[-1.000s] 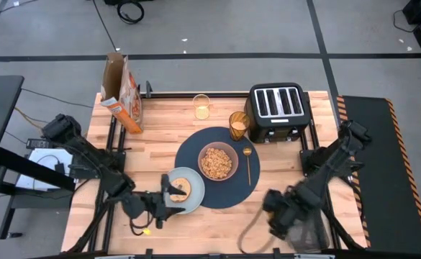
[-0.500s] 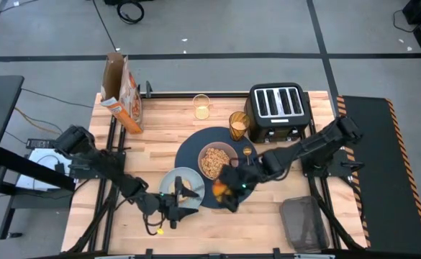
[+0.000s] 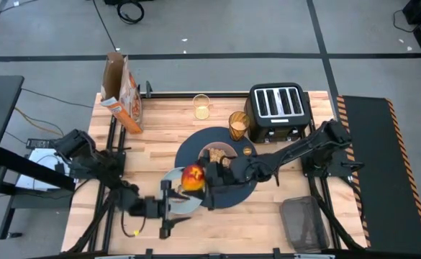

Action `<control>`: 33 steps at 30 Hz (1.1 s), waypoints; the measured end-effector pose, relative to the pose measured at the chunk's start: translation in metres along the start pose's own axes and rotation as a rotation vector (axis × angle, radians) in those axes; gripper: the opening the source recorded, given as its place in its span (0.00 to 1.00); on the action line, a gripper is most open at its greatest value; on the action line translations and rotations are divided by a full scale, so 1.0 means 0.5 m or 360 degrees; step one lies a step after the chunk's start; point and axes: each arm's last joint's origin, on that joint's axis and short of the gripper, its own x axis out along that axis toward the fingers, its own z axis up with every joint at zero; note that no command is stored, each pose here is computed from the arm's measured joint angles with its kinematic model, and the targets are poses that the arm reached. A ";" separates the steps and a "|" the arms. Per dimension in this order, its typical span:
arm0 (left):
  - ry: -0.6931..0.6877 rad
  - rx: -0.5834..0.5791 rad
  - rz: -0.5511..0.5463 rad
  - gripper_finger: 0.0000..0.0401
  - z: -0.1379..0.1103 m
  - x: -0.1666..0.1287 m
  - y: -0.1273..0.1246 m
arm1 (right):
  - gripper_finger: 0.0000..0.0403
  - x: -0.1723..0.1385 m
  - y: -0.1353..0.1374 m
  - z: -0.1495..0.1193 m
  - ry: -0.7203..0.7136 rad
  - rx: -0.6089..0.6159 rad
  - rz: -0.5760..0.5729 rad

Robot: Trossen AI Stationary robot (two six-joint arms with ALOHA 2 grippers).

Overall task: Arrange a breakfast setting
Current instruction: Put the red apple on the top left of the blue tablemat

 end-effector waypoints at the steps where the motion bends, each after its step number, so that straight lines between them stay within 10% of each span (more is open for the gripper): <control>1: -0.0070 -0.0035 0.0004 0.70 0.004 0.005 0.010 | 0.82 0.007 0.004 -0.001 -0.0091 -0.0065 0.0048; 14: -0.0452 0.0066 -0.0001 0.62 0.059 0.043 0.069 | 0.82 0.016 0.017 0.020 -0.0668 -0.0637 0.0240; 33: -0.0641 0.0165 0.0064 0.48 0.118 0.057 0.105 | 0.82 0.002 0.025 0.044 -0.0948 -0.0808 0.0328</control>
